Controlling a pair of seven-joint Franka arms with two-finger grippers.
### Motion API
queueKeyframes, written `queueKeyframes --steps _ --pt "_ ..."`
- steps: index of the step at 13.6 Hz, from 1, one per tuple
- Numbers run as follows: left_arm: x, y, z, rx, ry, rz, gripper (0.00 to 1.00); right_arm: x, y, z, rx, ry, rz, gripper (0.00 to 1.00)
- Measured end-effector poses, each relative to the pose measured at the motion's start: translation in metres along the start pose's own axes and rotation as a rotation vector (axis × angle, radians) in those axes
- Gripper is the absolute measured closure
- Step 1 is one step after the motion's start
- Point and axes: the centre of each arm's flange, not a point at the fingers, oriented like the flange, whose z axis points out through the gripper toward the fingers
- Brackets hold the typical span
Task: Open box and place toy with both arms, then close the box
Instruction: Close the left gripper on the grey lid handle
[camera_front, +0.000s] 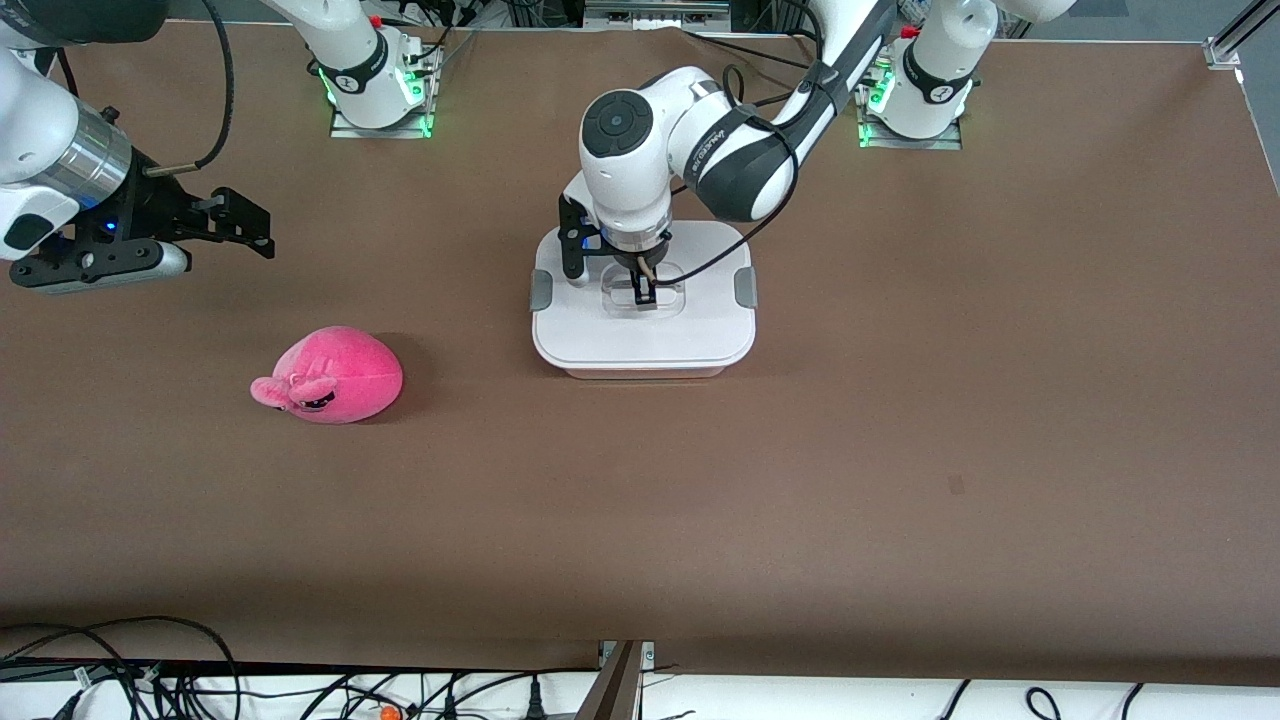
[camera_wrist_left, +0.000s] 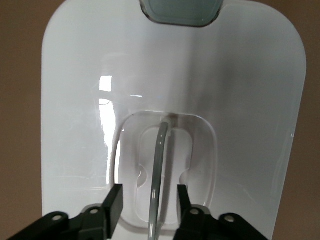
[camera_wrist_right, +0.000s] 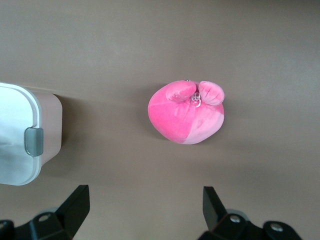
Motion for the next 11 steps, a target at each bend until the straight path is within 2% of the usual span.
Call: queueKeyframes --steps 4,11 --pt "0.0013 -0.0005 -0.0036 0.004 0.006 -0.003 0.94 0.0 0.0 -0.0001 0.0 0.0 0.0 0.0" --pt "0.0019 0.0024 -0.0092 0.001 0.001 0.001 0.93 -0.0001 0.0 -0.0001 0.0 0.0 0.0 0.0"
